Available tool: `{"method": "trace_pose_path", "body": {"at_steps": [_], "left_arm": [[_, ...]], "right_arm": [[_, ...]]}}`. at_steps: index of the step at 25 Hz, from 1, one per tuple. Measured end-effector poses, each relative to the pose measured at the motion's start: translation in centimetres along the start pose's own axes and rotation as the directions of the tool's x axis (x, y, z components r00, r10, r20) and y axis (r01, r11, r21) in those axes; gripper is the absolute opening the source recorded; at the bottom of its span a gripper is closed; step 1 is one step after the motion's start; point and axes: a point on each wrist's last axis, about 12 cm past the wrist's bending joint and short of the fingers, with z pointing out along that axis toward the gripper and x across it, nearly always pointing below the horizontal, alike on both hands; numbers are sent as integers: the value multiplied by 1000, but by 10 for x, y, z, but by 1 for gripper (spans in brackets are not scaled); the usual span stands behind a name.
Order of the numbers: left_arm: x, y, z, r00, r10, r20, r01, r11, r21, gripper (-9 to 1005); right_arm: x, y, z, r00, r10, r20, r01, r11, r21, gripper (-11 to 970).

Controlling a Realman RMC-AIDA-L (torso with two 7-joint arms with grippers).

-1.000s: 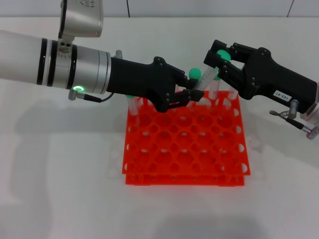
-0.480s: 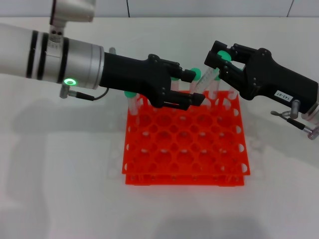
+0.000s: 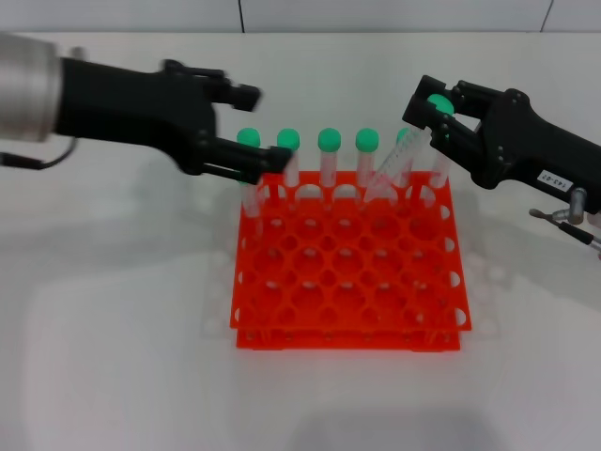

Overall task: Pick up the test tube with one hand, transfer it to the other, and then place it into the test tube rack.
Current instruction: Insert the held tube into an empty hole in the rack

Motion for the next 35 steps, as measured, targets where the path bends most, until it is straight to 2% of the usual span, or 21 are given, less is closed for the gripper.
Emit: {"method": "trace_pose_path", "body": {"at_steps": [1,4,6,10,15,19,25,29,35], "left_arm": [[2,-5,-9,1000,2,-2,-2,999,-32,865],[15,-19,-29,1000,-4,3,4,995,-98,869],[32,-30,-43,1000,-22,15,24,991,-129,872],[63,-47,-59,998,-44,54,52,985,-163,874],[108,-61,-70,991,-95,97,114,970,-216,873],[141,-67,-74,978,-134,162,169,958,-231,873],[176,-75,-84,959,-155,238,219,938,-268,873],[188,-77,-87,951,-167,261,241,928,-285,870],[195,-77,-87,948,-168,271,248,923,-295,867]], "right_arm": [[-1,0,0,1000,2,-2,-2,1000,-3,266],[-4,-2,0,1000,-3,0,3,1000,-17,266],[-9,-4,4,1000,-12,-6,12,999,-33,266],[-17,-8,14,999,-23,-34,21,997,-76,265],[-26,-11,32,997,-36,-71,25,989,-147,265],[-31,-13,45,990,-46,-132,20,981,-194,265],[-34,-15,68,983,-69,-173,30,975,-220,265],[-36,-18,80,982,-52,-181,14,979,-205,265],[-28,-18,95,975,-44,-218,4,983,-182,265]]}}
